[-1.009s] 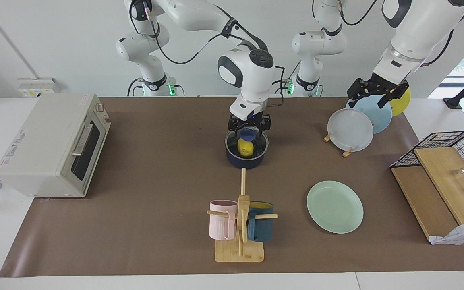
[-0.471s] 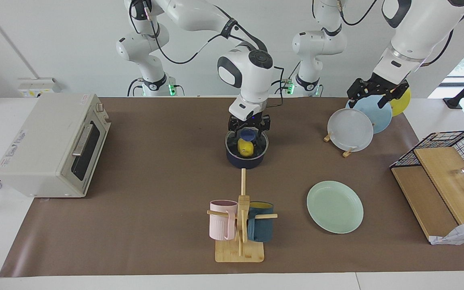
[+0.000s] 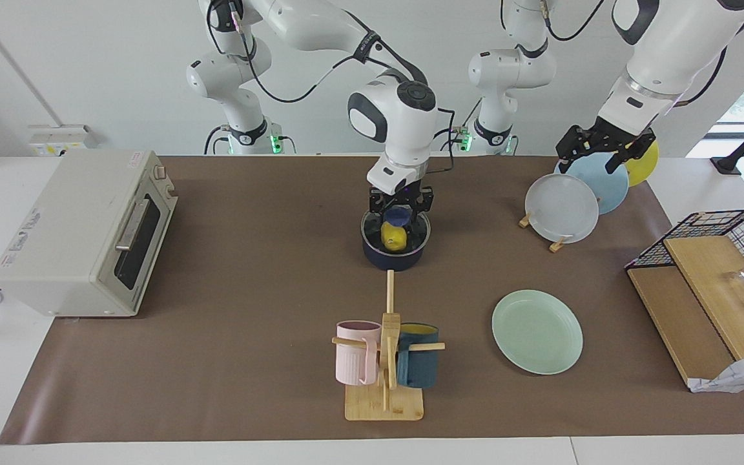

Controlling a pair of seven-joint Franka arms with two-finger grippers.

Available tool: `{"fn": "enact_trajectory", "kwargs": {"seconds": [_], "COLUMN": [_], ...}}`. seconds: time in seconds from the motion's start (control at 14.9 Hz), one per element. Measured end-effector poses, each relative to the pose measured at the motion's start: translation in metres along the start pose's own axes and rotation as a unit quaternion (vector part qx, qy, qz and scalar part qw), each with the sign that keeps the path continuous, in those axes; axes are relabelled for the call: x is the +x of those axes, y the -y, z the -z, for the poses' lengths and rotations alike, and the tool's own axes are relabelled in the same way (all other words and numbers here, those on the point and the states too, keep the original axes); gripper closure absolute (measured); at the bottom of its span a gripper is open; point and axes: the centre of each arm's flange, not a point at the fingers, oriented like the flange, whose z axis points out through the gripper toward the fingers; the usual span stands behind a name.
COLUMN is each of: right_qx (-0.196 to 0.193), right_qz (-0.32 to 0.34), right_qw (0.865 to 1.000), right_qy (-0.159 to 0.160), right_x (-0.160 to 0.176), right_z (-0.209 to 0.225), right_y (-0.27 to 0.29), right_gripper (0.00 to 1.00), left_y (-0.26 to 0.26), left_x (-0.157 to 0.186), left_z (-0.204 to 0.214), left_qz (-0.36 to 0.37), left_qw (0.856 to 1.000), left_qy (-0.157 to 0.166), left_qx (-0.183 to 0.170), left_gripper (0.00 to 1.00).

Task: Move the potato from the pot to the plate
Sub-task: 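Grasp the glass lid knob with the right gripper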

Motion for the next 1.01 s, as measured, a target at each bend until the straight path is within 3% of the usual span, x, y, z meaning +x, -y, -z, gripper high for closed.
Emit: {"fn": "enact_trajectory", "kwargs": {"seconds": [0.13,0.67,1.01], "right_qx": [0.001,0.004,-0.002], "right_qz": [0.0,-0.001,0.02], "right_qw": [1.0,1.0,1.0], "right_qy": [-0.001,-0.005,-0.005], "right_x": [0.0,0.002,0.029], "right_z": [0.002,0.007,0.05], "right_y": [0.0,-0.001,-0.03], "right_gripper": [0.33,0.33,0.33], "left_y": [0.001,0.001,0.001], "left_x": [0.0,0.0,0.001], "left_z": [0.0,0.0,0.001], "left_qz": [0.001,0.002,0.003], "left_qw": [1.0,1.0,1.0], "left_qy": [0.0,-0.002,-0.003], "left_qx": [0.0,0.0,0.0], "left_gripper": [0.0,0.0,0.0]}}
